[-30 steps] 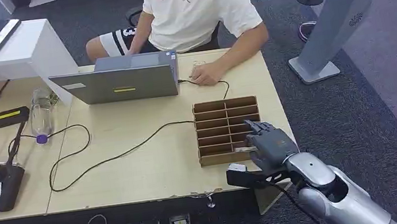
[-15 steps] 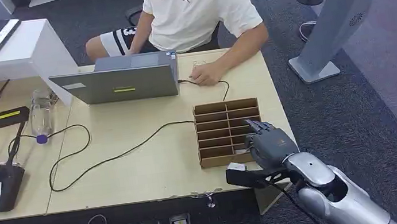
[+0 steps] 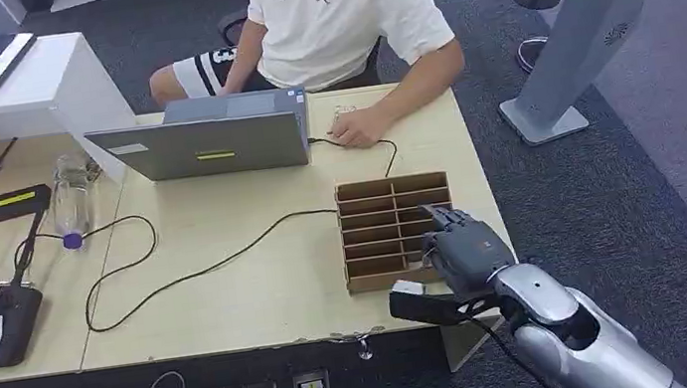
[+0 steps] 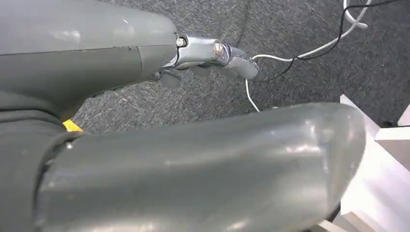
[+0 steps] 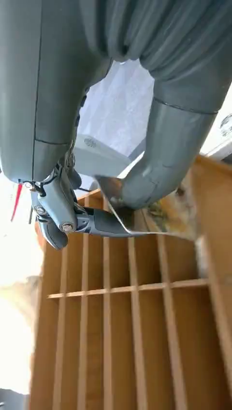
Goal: Pass the card to the sensor for recognition and then transmit it.
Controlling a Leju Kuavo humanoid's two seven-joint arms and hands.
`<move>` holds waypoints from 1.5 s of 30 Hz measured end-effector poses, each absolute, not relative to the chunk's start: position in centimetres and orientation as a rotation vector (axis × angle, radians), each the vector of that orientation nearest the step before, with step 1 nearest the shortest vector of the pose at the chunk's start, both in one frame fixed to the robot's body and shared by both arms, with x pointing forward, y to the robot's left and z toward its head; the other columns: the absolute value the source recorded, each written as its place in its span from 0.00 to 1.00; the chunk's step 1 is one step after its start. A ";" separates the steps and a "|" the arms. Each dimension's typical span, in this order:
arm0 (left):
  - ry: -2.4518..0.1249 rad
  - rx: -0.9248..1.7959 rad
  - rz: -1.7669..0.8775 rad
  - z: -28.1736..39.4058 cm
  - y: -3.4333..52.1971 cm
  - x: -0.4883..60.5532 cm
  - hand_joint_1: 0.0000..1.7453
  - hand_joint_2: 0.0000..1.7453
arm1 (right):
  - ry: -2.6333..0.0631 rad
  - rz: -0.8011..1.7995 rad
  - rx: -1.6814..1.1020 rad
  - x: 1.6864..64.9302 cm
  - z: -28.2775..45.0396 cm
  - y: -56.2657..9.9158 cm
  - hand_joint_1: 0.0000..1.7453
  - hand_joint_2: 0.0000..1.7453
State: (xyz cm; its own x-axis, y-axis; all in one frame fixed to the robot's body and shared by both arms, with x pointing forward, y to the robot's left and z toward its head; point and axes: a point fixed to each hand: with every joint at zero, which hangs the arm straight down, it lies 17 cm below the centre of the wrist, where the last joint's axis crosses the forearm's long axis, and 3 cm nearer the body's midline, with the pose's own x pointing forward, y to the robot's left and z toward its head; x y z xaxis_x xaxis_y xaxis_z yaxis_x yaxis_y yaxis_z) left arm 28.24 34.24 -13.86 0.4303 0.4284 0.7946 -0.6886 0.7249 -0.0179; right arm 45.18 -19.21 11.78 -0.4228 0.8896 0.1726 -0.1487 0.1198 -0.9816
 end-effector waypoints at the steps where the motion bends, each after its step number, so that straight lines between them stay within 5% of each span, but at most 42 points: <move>1: -0.888 0.338 0.705 -13.8 34.3 28.3 0.00 0.00 | -1.523 1.445 -0.774 45.4 12.3 -19.2 1.00 1.00; 10: -0.933 0.357 0.696 -12.9 34.3 29.4 0.00 0.00 | -1.773 1.244 -1.032 50.5 22.8 -22.9 1.00 1.00; 20: -0.905 0.337 0.752 -13.4 33.7 29.9 0.00 0.00 | -1.797 1.138 -1.145 52.8 26.8 -26.5 1.00 1.00; 39: -0.831 0.255 0.808 -14.3 33.1 31.3 0.00 0.00 | -2.019 1.086 -1.176 59.8 36.1 -24.4 1.00 1.00; 45: -0.868 0.251 0.755 -12.7 39.8 34.8 0.00 0.00 | -1.992 1.072 -1.132 62.2 35.9 -21.9 1.00 1.00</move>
State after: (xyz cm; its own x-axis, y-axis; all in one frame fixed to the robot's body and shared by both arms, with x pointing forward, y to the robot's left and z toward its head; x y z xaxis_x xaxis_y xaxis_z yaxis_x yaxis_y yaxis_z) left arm 34.78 39.81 -12.69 0.4111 0.4958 0.7650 -0.6892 0.7183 -0.0951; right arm 62.20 -21.87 35.91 -0.4544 0.8843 0.1072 0.3975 0.3090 -0.8640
